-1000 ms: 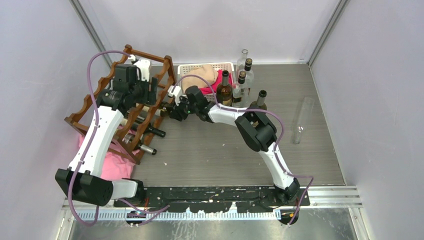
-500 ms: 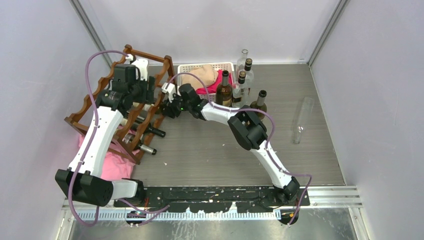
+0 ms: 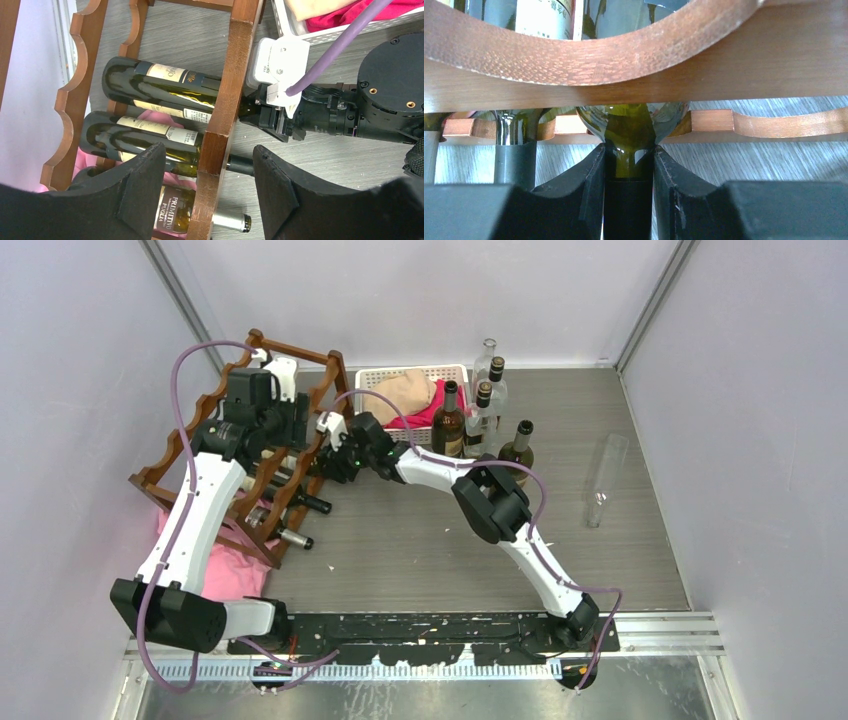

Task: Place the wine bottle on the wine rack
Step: Place the wine bottle in the wine rack.

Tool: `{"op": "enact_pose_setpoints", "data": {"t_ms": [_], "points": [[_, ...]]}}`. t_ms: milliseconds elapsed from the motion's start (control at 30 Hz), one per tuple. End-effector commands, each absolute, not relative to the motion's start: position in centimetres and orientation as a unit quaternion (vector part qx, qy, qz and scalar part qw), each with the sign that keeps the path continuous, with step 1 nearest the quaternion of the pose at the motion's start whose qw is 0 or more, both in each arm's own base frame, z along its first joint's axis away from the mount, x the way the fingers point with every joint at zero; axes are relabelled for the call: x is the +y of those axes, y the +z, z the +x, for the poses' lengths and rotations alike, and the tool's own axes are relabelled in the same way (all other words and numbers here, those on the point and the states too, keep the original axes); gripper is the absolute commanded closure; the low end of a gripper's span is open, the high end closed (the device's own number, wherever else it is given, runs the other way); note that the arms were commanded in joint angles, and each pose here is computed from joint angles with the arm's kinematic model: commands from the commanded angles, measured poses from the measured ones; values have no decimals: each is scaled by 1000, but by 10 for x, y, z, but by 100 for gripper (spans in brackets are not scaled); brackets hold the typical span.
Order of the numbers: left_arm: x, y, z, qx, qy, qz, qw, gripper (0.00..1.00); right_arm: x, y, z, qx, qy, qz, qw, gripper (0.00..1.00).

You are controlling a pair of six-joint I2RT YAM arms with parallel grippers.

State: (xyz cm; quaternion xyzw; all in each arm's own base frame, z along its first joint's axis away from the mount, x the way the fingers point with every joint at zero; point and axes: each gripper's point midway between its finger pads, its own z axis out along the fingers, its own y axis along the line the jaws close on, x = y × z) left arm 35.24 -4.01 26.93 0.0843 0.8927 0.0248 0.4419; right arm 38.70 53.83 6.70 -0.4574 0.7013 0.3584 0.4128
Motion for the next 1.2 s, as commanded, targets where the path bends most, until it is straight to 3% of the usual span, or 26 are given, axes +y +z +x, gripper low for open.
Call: {"op": "enact_pose_setpoints", "data": {"t_ms": [0,300,633,767,1167], "points": [[-40,285,352,878,19,91,469,36,572,181,398,615,397,-437,523,98],[-42,288,342,877,11,94,471,36,583,185,397,614,401,-422,533,96],[-45,294,328,873,-9,84,480,36,586,168,406,639,399,-389,530,66],[-46,300,320,869,-19,70,489,36,587,164,409,642,396,-384,532,49],[-58,335,301,840,-60,84,533,35,577,174,397,622,389,-419,535,25]]}}
